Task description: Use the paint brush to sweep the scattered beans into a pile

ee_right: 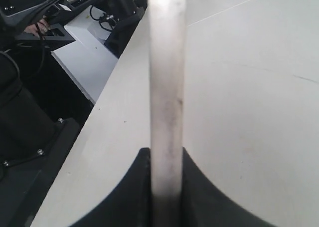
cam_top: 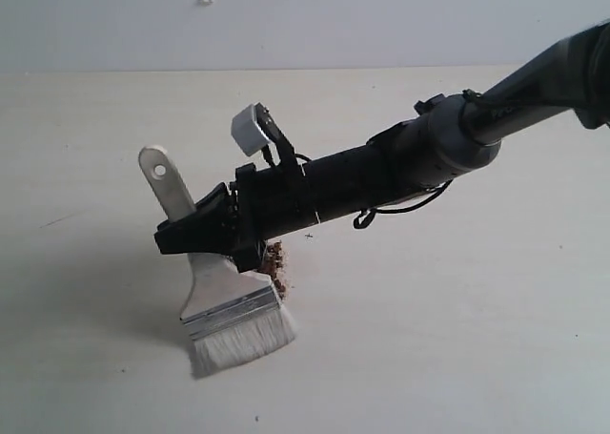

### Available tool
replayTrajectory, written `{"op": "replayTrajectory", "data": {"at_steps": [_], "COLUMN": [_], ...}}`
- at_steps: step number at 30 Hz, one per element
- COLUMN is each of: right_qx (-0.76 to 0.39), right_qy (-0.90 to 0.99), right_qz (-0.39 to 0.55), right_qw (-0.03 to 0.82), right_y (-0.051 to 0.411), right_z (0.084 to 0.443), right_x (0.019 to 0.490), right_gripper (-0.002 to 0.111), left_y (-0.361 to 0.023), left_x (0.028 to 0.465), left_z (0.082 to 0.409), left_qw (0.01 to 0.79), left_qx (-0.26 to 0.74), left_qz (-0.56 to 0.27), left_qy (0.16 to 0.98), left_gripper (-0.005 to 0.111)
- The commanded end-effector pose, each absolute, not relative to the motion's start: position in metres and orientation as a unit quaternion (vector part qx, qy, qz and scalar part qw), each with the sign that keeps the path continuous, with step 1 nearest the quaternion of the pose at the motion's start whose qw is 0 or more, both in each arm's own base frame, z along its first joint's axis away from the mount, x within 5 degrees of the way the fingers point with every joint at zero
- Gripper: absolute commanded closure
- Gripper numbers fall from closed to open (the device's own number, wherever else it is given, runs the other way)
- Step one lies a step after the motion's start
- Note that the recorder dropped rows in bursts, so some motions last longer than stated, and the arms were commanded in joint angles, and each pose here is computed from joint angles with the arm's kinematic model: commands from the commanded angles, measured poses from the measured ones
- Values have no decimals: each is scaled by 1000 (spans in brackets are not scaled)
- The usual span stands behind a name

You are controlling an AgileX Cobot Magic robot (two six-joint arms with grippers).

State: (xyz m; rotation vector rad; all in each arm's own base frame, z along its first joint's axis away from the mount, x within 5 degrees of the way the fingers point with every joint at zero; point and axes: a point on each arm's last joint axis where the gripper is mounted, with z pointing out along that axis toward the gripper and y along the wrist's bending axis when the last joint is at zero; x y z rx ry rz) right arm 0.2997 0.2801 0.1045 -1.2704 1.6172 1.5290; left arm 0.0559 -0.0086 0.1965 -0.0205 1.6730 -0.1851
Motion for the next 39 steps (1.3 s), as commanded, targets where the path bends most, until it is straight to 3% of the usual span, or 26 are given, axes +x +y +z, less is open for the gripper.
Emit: {"op": "replayTrajectory", "data": {"at_steps": [1,17,22,29,35,39], "right_qx": [-478,-480,-459,-530,-559,-575], "right_qy": [604,585,589,500,550,543], "right_qz": [562,565,580,534,438,421], "right_qw": [300,329,326,429,439,444], "right_y": [275,286,284,279,286,295], "right_z": [102,130,166,227,210,201], "right_x": [310,328,326,317,342,361], "right_gripper": [108,108,108,108,108,108], "left_y": [-9,-9,-9,-9,-9,-9], "left_x": [55,55,55,55,55,55], "left_z": [197,197,197,197,197,197], "left_qw": [667,667,667,667,667,667], "left_qx": [-8,-8,-8,-8,-8,-8], "left_qz": [-87,-87,-87,-87,-87,-87], "left_qy": [740,740,740,740,740,740], "left_gripper": [107,107,107,107,107,107]}}
